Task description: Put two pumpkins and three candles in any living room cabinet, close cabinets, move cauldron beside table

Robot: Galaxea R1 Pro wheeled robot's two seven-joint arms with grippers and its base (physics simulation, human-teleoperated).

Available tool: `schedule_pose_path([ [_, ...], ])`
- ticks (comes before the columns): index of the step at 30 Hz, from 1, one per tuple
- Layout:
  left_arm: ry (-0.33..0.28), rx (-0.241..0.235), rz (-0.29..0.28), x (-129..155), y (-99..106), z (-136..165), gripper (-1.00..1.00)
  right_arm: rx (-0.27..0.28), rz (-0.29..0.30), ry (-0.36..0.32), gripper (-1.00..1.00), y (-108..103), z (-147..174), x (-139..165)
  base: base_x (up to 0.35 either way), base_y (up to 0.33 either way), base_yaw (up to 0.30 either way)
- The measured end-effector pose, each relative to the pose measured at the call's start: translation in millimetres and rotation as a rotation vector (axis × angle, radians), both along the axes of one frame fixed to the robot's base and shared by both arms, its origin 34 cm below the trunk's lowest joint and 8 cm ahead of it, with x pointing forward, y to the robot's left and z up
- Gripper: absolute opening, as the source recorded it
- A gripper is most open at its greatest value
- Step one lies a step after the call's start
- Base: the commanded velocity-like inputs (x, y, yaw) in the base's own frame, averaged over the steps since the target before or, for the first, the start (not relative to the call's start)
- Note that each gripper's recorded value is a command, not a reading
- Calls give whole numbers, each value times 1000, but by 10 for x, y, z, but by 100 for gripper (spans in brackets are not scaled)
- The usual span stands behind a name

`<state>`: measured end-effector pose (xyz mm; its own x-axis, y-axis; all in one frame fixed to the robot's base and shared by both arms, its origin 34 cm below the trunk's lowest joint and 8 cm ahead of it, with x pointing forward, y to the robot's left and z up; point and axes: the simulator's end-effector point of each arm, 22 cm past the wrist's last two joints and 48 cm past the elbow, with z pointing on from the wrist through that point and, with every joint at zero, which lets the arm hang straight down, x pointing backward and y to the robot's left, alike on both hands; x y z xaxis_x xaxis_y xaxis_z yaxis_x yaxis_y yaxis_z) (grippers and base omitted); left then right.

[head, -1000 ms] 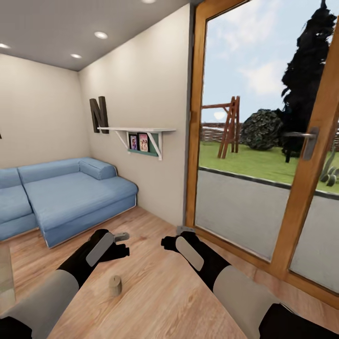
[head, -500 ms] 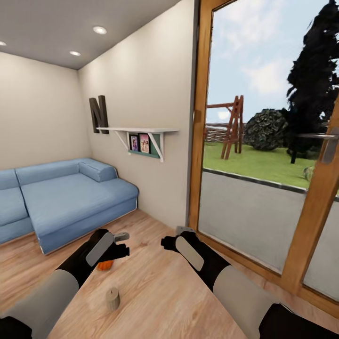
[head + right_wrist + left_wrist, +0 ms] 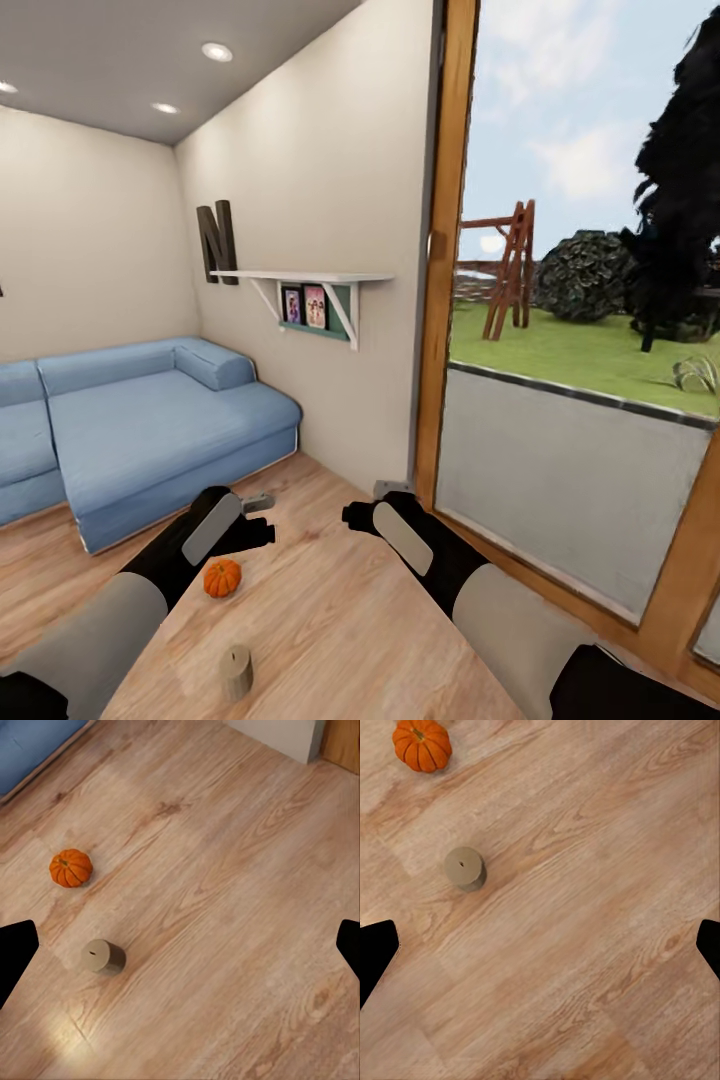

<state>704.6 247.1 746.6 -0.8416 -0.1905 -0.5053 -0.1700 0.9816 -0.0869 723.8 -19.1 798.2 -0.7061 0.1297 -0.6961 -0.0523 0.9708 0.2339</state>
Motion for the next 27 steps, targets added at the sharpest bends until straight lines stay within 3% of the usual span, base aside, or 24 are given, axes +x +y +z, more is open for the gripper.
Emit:
schedule_pose_path([
  [14,1,2,-1,-2,-4,-5,100,0,0,1,100,1,-2,0,224,90,265],
  [27,0,6,-3,-1,0,-3,100,0,0,0,100,0,1,0,317,47,41],
])
